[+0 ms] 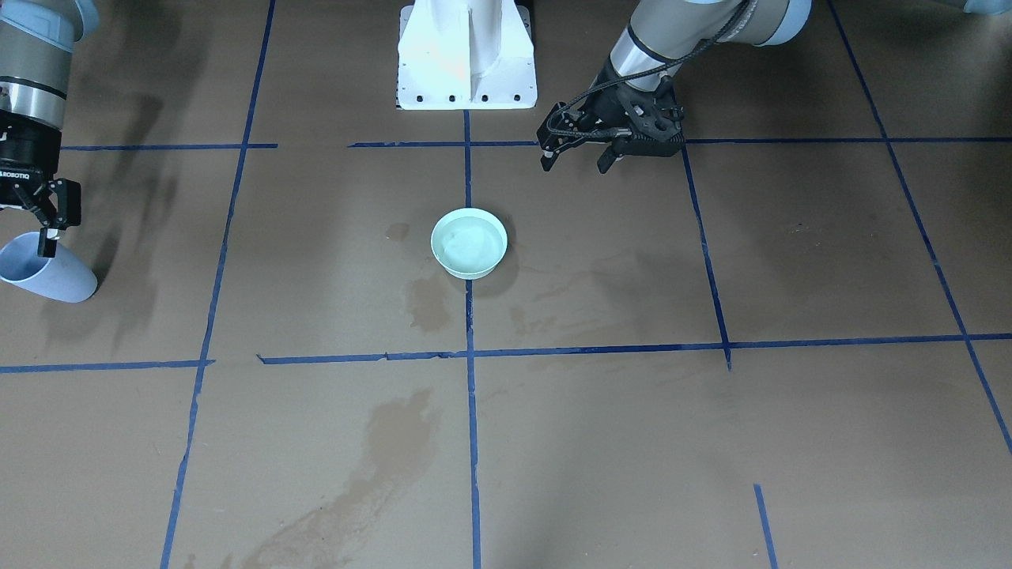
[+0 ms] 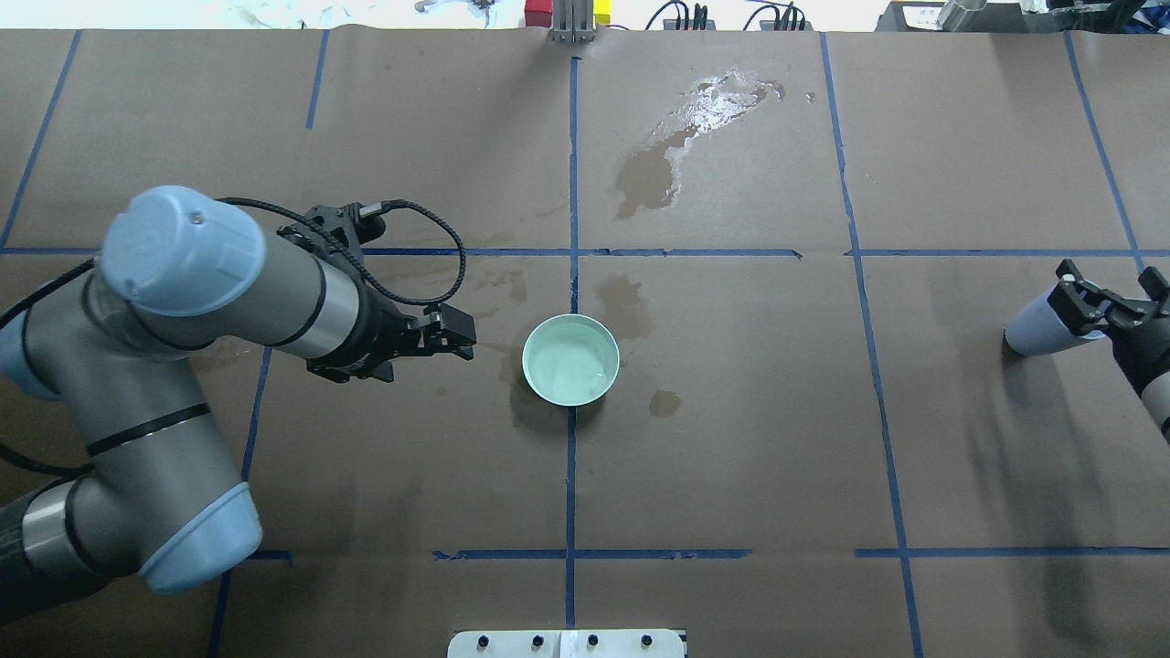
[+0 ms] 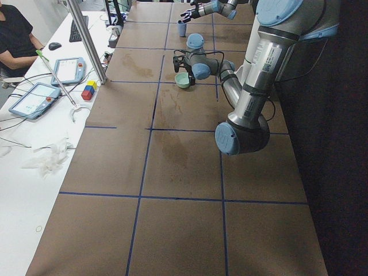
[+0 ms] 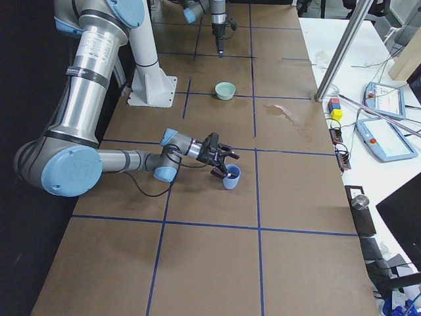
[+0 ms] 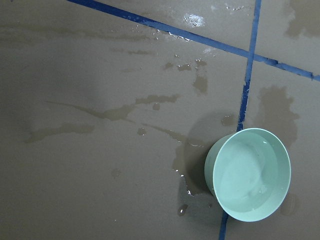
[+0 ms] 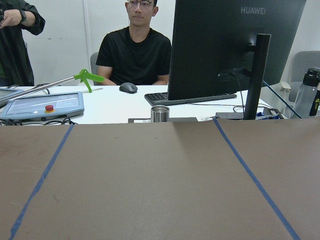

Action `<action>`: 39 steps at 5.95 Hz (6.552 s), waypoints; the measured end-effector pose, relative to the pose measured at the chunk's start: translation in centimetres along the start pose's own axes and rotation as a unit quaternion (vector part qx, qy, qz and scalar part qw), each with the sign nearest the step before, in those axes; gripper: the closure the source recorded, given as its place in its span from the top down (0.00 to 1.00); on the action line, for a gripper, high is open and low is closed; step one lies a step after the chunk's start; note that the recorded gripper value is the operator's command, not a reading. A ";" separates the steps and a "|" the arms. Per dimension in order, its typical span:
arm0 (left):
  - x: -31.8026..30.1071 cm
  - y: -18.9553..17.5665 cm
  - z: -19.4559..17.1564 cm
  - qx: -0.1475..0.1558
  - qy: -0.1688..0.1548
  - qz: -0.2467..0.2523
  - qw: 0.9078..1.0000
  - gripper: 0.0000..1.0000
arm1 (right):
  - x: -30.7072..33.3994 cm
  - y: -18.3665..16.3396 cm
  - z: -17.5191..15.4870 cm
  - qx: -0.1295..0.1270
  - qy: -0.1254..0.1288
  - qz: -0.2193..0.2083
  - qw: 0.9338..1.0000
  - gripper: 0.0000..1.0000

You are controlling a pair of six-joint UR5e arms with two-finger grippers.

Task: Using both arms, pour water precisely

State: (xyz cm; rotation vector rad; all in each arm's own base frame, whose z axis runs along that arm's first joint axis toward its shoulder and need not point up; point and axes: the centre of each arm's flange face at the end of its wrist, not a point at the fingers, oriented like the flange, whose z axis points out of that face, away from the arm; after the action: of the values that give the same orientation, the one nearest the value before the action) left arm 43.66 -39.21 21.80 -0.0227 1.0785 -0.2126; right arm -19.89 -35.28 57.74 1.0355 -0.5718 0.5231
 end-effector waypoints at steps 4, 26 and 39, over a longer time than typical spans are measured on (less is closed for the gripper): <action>4.7 -1.1 5.9 -0.005 -0.042 -0.008 0.999 0.97 | 4.1 -6.9 2.5 -0.104 -0.031 -0.046 0.993 1.00; 1.4 -1.2 8.3 -0.006 -0.020 0.025 0.999 0.00 | 19.9 -16.8 0.1 -0.310 -0.126 -0.149 0.931 1.00; -41.4 -15.9 -2.8 -0.094 -0.062 0.165 0.980 0.00 | 22.0 -13.3 -0.2 -0.456 -0.182 -0.153 0.858 1.00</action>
State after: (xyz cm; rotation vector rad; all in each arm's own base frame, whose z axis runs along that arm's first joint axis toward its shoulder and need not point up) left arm 19.84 -46.93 58.49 -0.0258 0.9587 0.1873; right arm 5.02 -37.69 63.68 0.2807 -0.8525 -0.2528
